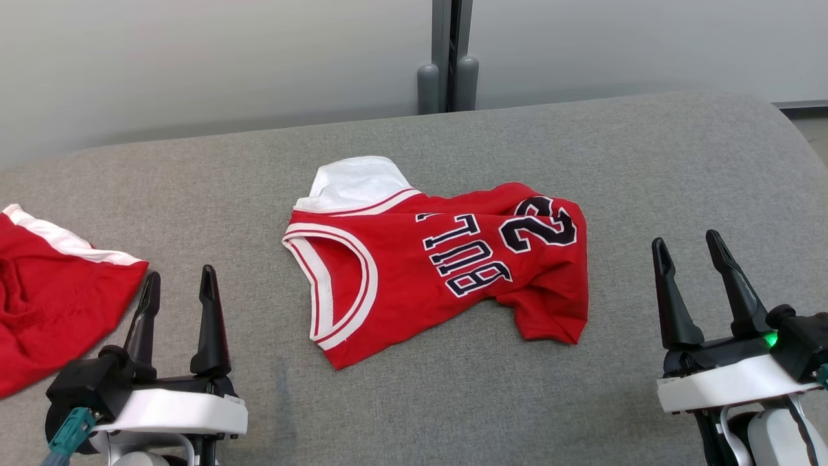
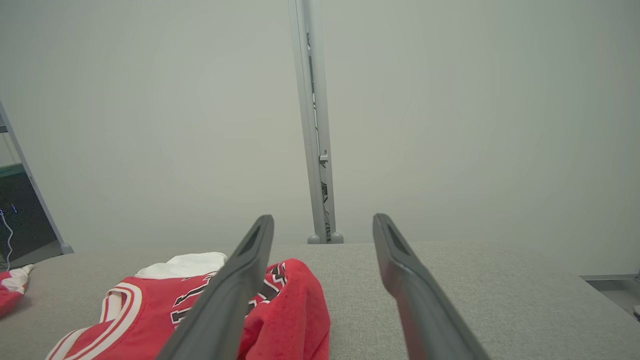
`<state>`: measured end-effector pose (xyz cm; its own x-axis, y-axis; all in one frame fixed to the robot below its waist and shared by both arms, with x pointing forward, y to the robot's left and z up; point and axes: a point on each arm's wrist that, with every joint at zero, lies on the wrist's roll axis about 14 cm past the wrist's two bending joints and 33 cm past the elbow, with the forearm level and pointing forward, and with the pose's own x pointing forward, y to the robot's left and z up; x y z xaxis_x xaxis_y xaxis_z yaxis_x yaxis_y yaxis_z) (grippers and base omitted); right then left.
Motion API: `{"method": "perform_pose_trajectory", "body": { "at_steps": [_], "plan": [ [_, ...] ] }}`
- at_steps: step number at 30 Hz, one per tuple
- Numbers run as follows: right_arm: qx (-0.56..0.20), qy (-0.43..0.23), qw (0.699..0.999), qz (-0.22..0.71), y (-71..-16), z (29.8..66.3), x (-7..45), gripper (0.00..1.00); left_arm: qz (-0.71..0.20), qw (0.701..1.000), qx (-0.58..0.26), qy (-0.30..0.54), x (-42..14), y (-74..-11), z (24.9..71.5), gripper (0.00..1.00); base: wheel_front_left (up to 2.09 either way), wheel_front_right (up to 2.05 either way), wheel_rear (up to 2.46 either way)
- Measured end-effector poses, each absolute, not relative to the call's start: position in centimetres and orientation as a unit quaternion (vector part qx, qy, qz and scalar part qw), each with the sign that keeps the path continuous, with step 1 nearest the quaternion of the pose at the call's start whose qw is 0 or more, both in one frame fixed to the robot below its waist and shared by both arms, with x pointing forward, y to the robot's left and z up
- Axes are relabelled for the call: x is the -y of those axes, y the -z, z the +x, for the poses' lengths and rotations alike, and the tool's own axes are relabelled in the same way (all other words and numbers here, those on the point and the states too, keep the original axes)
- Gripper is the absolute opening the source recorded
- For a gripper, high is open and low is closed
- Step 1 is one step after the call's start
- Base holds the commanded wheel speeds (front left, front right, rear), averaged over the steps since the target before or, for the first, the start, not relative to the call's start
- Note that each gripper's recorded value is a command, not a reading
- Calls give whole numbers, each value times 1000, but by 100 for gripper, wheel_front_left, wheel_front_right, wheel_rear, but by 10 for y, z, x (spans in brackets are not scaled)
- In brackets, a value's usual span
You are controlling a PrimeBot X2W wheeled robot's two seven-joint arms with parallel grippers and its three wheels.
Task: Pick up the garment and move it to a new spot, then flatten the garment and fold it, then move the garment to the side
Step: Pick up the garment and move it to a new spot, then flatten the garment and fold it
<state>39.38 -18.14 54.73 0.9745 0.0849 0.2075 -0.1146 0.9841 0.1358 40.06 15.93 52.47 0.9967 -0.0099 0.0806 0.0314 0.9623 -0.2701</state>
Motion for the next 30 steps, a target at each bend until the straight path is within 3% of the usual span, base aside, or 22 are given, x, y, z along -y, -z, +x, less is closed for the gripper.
{"method": "perform_pose_trajectory", "body": {
  "at_steps": [30],
  "plan": [
    [79,-58,992,80,-533,397,176,100,-134,991,22,15,-157,-512,402,100,0,0,0]
  ]
}}
